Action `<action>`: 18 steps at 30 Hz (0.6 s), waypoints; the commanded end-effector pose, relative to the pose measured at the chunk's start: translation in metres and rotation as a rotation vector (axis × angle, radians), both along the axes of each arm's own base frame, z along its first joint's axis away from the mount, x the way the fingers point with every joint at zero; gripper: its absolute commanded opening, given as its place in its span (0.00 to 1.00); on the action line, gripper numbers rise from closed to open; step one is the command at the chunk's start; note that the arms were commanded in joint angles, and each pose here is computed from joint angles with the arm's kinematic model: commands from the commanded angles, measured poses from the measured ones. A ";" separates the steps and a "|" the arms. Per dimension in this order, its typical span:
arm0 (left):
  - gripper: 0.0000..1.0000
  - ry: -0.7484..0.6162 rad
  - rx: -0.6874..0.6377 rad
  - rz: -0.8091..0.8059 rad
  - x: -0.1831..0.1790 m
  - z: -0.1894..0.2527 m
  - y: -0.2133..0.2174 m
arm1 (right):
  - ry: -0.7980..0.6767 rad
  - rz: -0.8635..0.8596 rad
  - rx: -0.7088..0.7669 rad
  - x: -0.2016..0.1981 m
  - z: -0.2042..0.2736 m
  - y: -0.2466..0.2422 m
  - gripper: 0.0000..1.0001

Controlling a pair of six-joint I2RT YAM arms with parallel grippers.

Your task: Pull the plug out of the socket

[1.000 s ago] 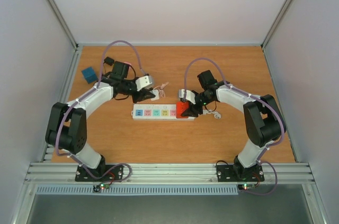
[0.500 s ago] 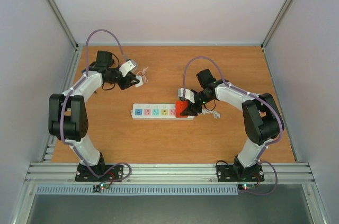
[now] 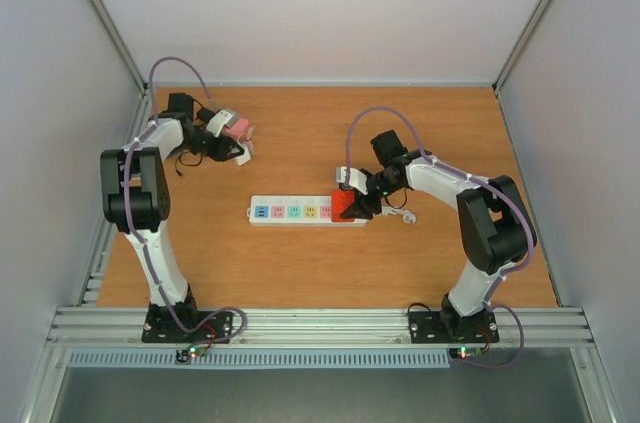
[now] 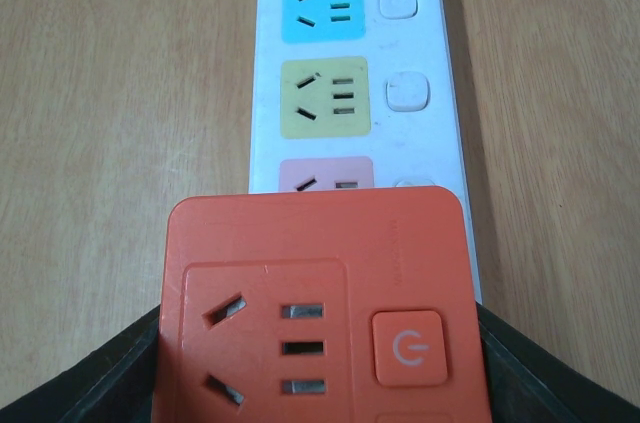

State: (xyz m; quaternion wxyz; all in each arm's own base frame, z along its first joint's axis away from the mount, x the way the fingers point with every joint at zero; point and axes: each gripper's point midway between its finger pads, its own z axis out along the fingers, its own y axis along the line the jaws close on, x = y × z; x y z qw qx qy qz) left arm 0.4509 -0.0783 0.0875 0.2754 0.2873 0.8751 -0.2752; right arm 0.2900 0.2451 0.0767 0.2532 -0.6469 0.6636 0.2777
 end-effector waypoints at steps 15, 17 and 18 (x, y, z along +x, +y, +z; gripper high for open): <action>0.24 0.190 -0.041 0.167 0.004 -0.034 0.045 | 0.023 -0.009 -0.071 0.005 -0.017 -0.003 0.38; 0.24 0.202 -0.045 0.156 -0.005 -0.033 0.043 | 0.023 -0.011 -0.069 0.005 -0.017 -0.003 0.37; 0.24 0.197 -0.052 0.142 -0.009 -0.031 0.041 | 0.023 -0.013 -0.069 0.006 -0.017 -0.003 0.38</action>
